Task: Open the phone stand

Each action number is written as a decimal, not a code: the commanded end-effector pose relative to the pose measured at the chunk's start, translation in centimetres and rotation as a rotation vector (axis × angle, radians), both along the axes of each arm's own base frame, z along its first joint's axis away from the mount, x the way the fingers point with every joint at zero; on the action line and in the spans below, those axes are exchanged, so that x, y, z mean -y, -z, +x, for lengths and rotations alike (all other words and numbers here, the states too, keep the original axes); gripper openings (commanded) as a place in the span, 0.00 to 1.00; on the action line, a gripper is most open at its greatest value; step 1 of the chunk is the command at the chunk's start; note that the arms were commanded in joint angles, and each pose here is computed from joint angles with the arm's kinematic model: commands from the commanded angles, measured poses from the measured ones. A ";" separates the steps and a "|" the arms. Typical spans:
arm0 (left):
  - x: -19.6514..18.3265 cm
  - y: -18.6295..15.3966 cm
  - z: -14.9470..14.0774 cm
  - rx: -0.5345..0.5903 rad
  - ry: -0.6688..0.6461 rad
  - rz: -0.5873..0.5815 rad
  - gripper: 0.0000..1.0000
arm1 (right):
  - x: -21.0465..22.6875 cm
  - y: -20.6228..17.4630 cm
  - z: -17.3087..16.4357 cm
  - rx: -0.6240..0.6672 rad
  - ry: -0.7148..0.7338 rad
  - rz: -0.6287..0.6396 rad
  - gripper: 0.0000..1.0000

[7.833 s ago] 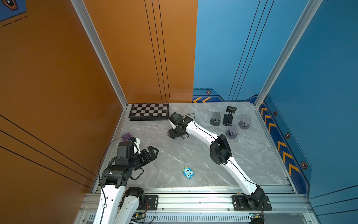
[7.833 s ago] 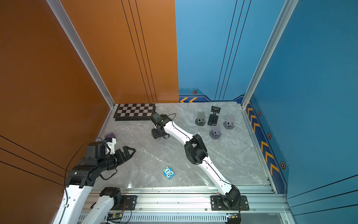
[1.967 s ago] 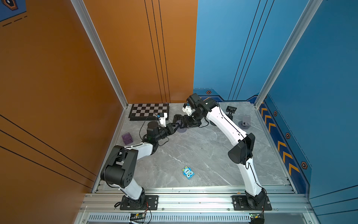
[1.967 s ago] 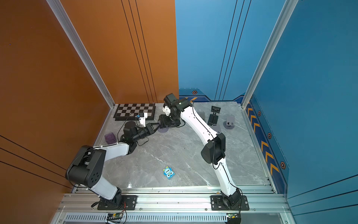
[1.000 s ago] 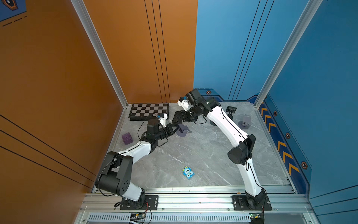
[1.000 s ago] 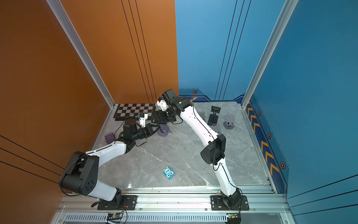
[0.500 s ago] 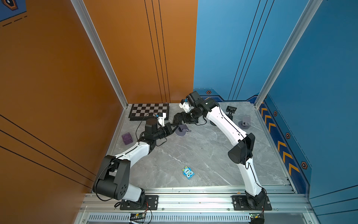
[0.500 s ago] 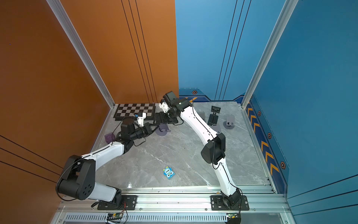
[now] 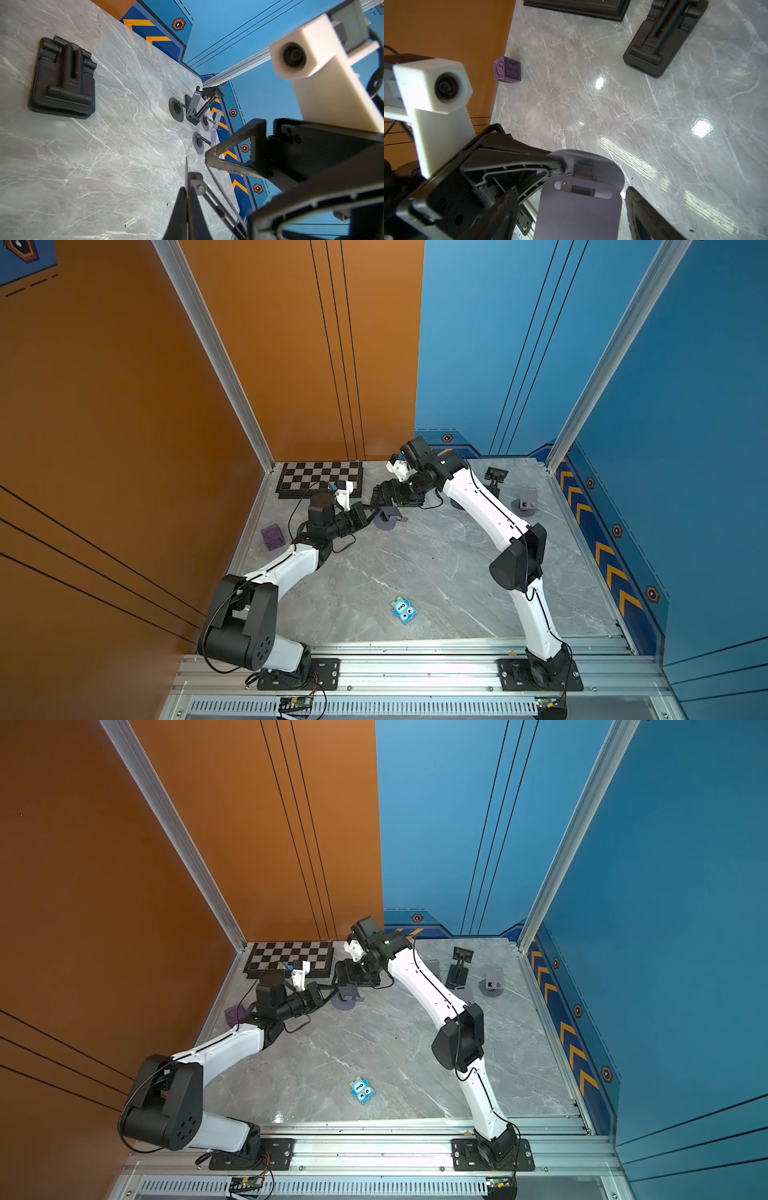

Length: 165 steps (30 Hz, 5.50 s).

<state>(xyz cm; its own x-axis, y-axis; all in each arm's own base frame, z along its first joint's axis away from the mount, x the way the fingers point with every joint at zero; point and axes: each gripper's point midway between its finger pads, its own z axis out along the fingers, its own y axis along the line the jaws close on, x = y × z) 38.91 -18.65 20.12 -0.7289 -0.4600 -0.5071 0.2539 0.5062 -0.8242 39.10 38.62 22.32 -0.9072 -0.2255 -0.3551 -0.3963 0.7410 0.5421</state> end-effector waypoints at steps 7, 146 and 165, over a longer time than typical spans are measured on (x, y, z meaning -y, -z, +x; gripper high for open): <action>-0.2 -1.5 0.1 0.046 0.012 -0.005 0.00 | -0.3 1.8 0.1 -0.056 0.001 0.005 0.82; -6.4 3.5 3.5 -0.119 -0.225 -0.013 0.00 | 6.4 -14.4 -3.9 0.393 0.085 0.035 0.80; -5.9 -0.4 3.6 -0.059 -0.244 -0.061 0.00 | 1.5 -7.2 -2.4 0.249 0.005 0.090 1.00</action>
